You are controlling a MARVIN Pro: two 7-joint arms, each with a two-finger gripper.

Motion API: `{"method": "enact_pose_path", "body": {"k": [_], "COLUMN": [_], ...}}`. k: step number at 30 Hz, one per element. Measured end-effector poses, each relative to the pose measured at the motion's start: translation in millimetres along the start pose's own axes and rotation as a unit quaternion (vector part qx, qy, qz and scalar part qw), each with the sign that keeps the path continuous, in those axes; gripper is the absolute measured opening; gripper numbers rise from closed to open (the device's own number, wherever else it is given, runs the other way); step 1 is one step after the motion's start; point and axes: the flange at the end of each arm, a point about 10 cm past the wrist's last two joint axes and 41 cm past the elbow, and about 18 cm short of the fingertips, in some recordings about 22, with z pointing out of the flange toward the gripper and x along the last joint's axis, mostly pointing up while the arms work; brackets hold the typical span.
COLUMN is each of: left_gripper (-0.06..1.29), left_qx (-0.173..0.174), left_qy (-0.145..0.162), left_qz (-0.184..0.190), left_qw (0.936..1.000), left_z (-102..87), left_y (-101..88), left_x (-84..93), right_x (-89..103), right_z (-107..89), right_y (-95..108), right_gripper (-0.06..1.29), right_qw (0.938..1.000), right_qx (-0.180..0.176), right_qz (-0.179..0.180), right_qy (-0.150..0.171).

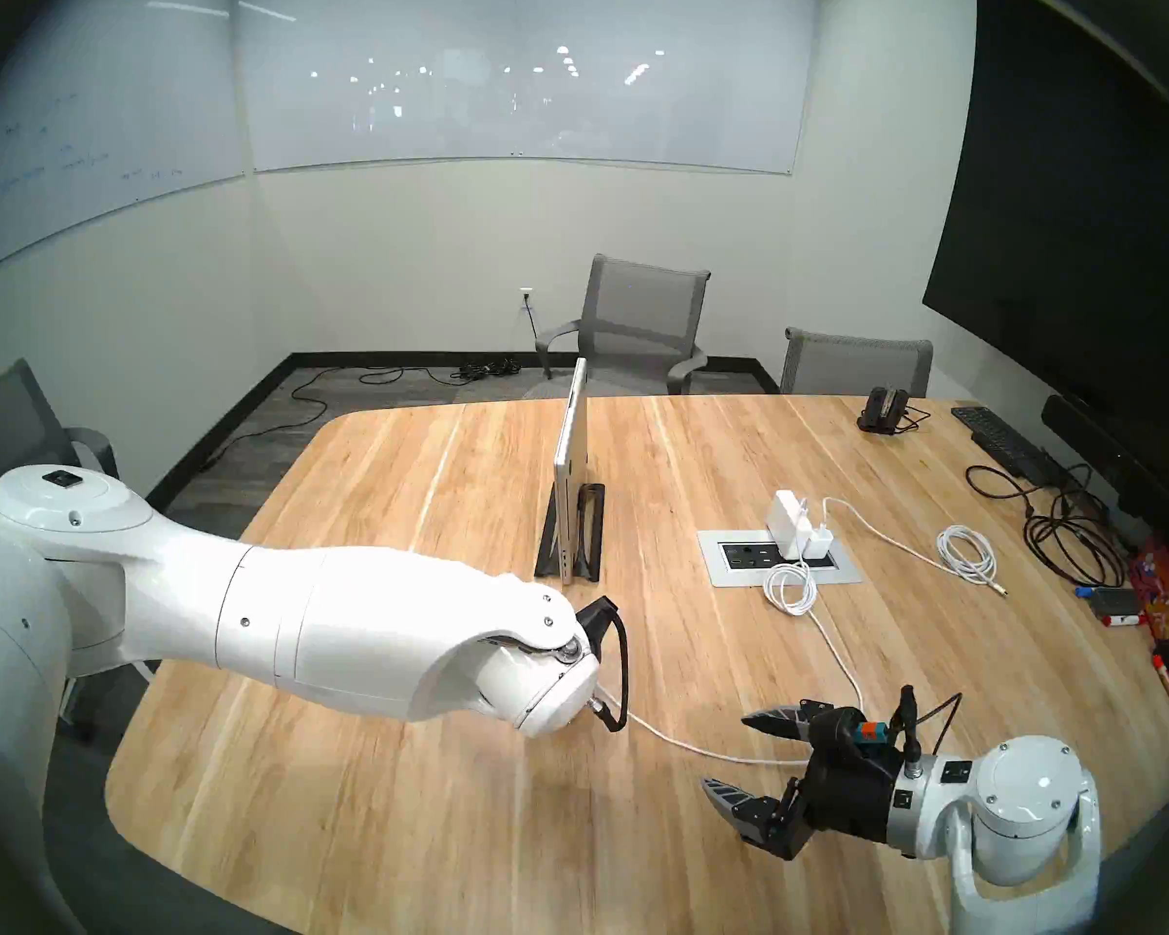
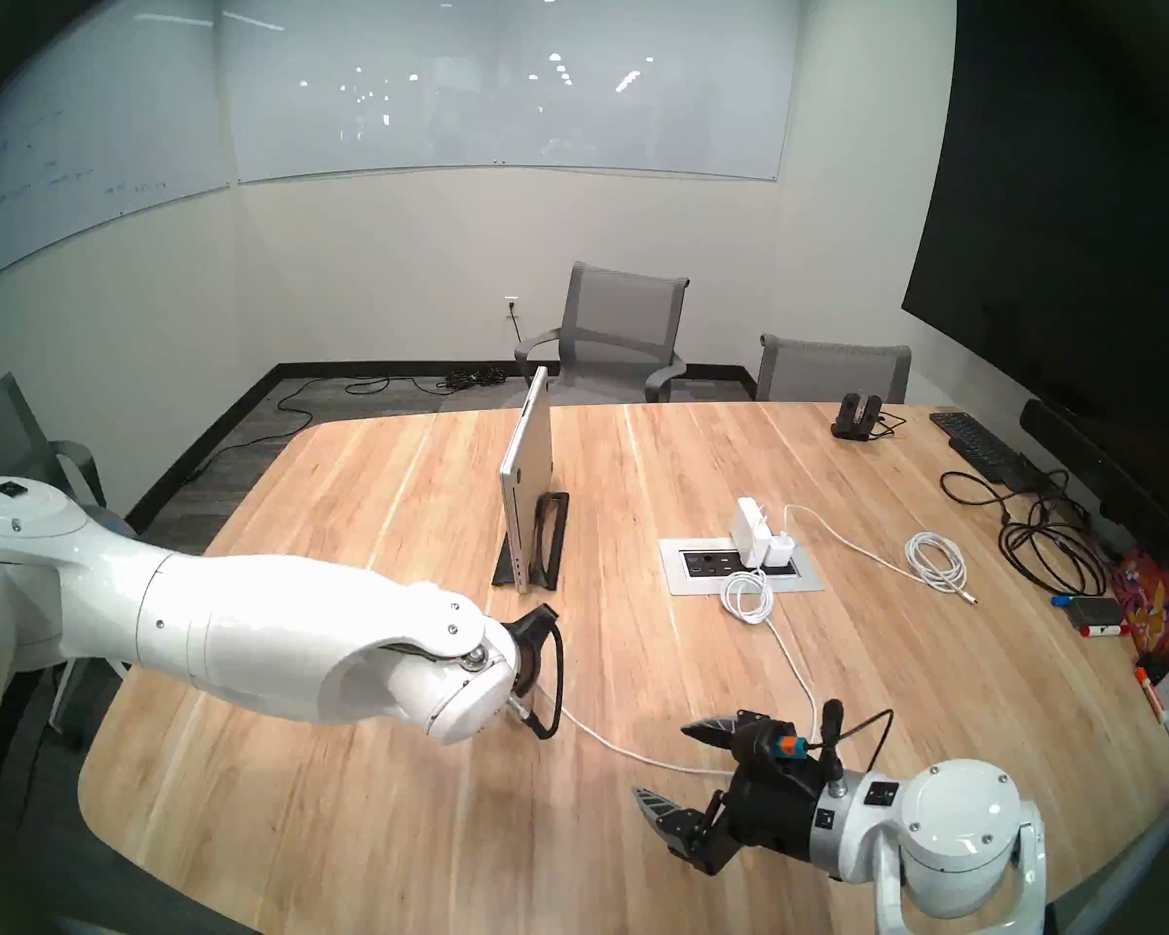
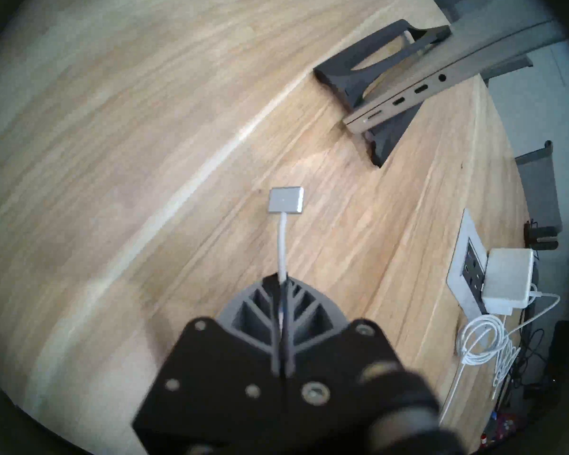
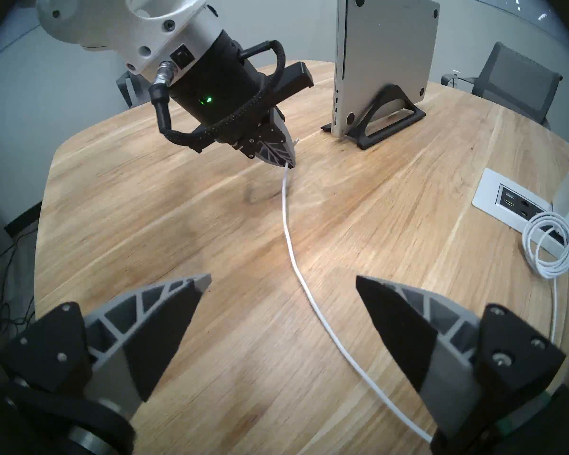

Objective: Plug the charging cable into the port of a MacBook

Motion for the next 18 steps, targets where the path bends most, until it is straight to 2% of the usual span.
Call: {"method": "enact_pose_path", "body": {"k": [11, 18], "left_gripper": [-0.02, -0.02], "left_qx": [-0.019, -0.023], "left_qy": [0.0, -0.013], "left_qz": [-0.013, -0.022], "left_qw": [0.9997, 0.9994], "left_z": [-10.1, -13.3], "left_y": [-2.0, -7.9], "left_x": [6.4, 6.9], "right_x": [0.0, 0.0], "right_z": [0.0, 0.0], "right_y": [0.0, 0.0], "right_gripper": [1.19, 1.19], "right_qw": [1.0, 1.0], "right_qx": [0.0, 0.0], "right_qz": [0.0, 0.0], "right_qy": [0.0, 0.0]}}
